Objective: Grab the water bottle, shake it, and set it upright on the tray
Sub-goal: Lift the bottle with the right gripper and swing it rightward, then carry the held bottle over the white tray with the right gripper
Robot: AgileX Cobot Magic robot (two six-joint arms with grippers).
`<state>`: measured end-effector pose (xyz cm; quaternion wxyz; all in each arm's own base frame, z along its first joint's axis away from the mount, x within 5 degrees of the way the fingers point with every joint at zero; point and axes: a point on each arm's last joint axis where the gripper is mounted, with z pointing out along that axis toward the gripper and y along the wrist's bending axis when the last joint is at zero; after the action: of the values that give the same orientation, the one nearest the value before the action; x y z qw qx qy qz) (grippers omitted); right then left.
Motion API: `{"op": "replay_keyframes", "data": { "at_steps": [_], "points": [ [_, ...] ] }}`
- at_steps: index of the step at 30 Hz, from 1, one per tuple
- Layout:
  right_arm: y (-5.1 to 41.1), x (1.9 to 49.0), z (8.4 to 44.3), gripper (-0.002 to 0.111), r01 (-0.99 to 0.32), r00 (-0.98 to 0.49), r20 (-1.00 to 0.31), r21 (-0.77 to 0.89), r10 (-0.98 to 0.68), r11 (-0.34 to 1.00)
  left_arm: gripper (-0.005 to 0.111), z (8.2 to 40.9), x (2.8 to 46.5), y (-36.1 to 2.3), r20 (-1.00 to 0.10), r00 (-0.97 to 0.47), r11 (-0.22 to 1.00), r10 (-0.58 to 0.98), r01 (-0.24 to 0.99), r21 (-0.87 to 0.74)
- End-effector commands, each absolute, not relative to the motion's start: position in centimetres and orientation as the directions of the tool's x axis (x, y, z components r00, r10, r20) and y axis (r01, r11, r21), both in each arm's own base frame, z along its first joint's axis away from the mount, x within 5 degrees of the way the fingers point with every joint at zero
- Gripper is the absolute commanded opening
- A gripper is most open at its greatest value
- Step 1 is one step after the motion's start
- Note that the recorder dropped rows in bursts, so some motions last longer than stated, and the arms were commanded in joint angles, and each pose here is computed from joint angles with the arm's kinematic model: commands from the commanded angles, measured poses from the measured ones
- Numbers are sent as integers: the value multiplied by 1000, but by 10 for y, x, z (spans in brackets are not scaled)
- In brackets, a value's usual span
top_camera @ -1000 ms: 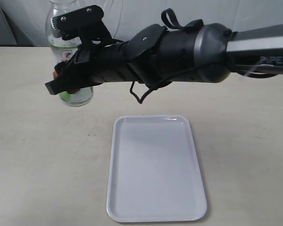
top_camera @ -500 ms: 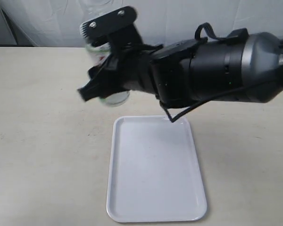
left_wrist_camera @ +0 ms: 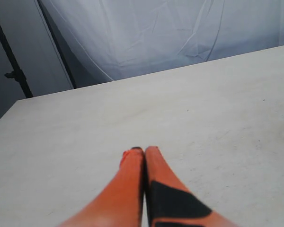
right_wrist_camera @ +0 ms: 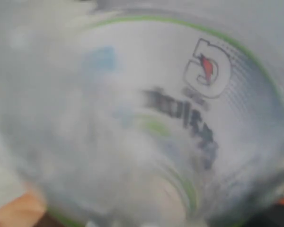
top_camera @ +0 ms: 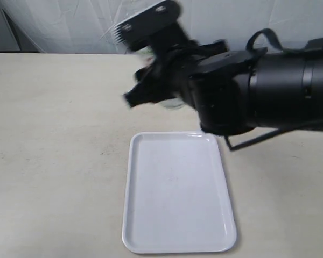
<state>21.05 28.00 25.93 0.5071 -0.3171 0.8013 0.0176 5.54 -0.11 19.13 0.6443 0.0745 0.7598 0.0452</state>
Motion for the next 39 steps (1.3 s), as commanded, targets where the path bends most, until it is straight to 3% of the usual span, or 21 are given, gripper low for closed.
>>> {"op": "replay_keyframes", "data": {
  "at_steps": [1, 2, 3, 4, 5, 6, 8, 9, 11, 13, 20, 27, 29, 32, 35, 39],
  "points": [
    [280, 193, 263, -1, -771, -198, -855, -166, -479, 615, 0, 191, 55, -1, -976, -145, 986, 165, 56, 159],
    [281, 186, 265, -1, -818, -148, -859, -172, -490, 548, 0, 191, 55, -1, -976, -145, 986, 165, 56, 159],
    [276, 192, 265, -1, -760, -198, -856, -174, -478, 626, 0, 191, 55, -1, -976, -145, 986, 165, 56, 159],
    [248, 218, 263, -1, -460, -346, -847, -222, -404, 860, 0, 191, 55, -1, -976, -145, 986, 165, 56, 159],
    [232, 227, 261, -1, -278, -412, -863, -188, -294, 942, 0, 191, 55, -1, -976, -145, 986, 165, 56, 159],
    [232, 225, 258, -1, -323, -414, -856, -180, -309, 929, 0, 191, 55, -1, -976, -145, 986, 165, 56, 159],
    [258, 198, 260, -1, -726, -278, -859, -106, -430, 680, 0, 191, 55, -1, -976, -145, 986, 165, 56, 159],
    [259, 192, 269, -1, -774, -227, -873, -107, -431, 624, 0, 191, 55, -1, -976, -145, 986, 165, 56, 159],
    [246, 196, 291, -1, -657, -293, -905, -42, -307, 753, 0, 191, 55, -1, -976, -145, 986, 165, 56, 159],
    [240, 196, 295, -1, -618, -309, -912, -24, -271, 786, 0, 191, 55, -1, -976, -145, 986, 165, 56, 159],
    [239, 179, 240, -1, -704, -415, -830, 33, -373, 709, 0, 191, 55, -1, -976, -145, 986, 165, 56, 159],
    [208, 181, 303, -1, -558, -312, -924, -9, -220, 830, 0, 191, 55, -1, -976, -145, 986, 165, 56, 159],
    [206, 178, 281, -1, -563, -365, -897, -2, -251, 827, 0, 191, 55, -1, -976, -145, 986, 165, 56, 159],
    [205, 163, 236, -1, -602, -509, -818, 117, -267, 790, 0, 191, 55, -1, -976, -145, 986, 165, 56, 159],
    [205, 154, 236, -1, -638, -526, -811, 178, -255, 749, 0, 191, 55, -1, -976, -145, 986, 165, 56, 159],
    [220, 129, 250, -1, -829, -462, -831, 279, -311, 485, 0, 191, 55, -1, -976, -145, 986, 165, 56, 159]
  ]
}}
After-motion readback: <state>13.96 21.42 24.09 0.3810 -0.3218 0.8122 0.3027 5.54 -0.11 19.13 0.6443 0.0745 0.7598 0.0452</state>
